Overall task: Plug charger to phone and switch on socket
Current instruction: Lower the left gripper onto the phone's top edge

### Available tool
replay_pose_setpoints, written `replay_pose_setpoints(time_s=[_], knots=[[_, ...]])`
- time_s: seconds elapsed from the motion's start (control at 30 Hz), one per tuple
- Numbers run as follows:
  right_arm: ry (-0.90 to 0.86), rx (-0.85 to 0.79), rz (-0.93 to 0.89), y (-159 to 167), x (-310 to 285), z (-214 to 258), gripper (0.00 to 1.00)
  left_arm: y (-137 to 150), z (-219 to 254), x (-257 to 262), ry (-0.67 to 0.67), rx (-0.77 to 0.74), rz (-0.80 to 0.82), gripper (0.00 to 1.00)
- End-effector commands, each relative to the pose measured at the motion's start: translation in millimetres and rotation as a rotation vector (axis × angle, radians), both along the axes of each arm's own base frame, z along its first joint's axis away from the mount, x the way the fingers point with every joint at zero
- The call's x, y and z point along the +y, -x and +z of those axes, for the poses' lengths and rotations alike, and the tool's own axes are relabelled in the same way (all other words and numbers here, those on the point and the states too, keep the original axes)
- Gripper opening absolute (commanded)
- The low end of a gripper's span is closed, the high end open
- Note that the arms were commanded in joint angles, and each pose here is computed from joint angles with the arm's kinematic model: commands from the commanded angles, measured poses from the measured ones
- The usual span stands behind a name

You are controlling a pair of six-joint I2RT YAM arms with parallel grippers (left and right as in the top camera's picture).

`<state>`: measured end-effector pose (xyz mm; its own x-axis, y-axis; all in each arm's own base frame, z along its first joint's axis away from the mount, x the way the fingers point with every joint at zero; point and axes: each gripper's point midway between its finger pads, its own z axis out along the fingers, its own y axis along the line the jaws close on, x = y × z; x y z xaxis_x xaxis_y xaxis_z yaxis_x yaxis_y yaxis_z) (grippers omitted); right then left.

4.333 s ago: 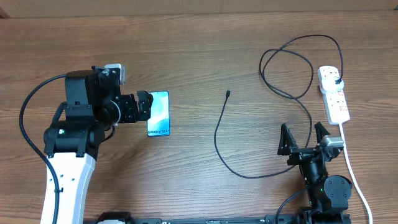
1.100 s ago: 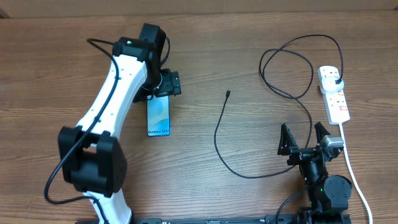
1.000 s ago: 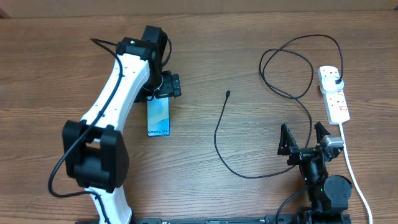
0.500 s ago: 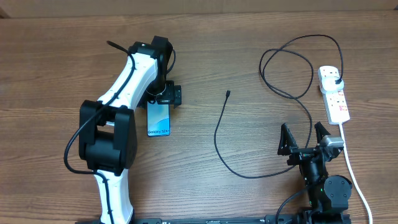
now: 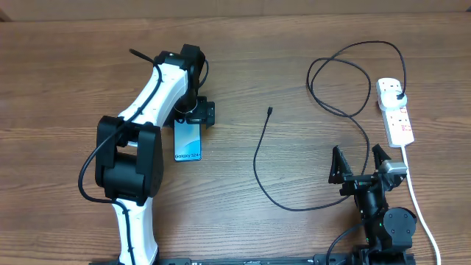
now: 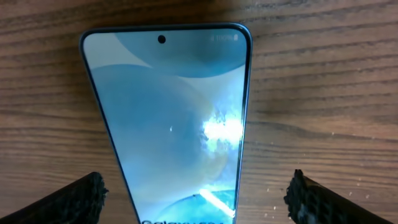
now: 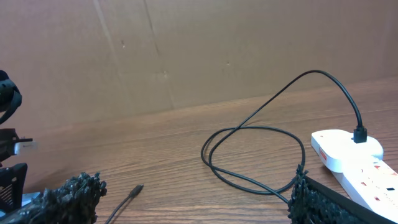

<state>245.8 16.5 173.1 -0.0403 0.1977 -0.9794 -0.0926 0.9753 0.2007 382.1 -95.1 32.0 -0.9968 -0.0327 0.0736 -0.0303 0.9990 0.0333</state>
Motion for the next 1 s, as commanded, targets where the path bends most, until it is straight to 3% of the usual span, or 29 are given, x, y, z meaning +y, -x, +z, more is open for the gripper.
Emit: replay_pose_setpoints(time_s=[0.0,0.97], knots=[[0.004,-0.006,-0.014,-0.1,-2.9,-1.3,1.00,9.9,-15.8,1.1,-0.002,0.043,0.027,0.95],[0.004,-0.006,-0.014,-0.1,-2.9,-1.3,1.00,13.7,-21.8,4.1,-0.018,0.049,0.061,0.96]])
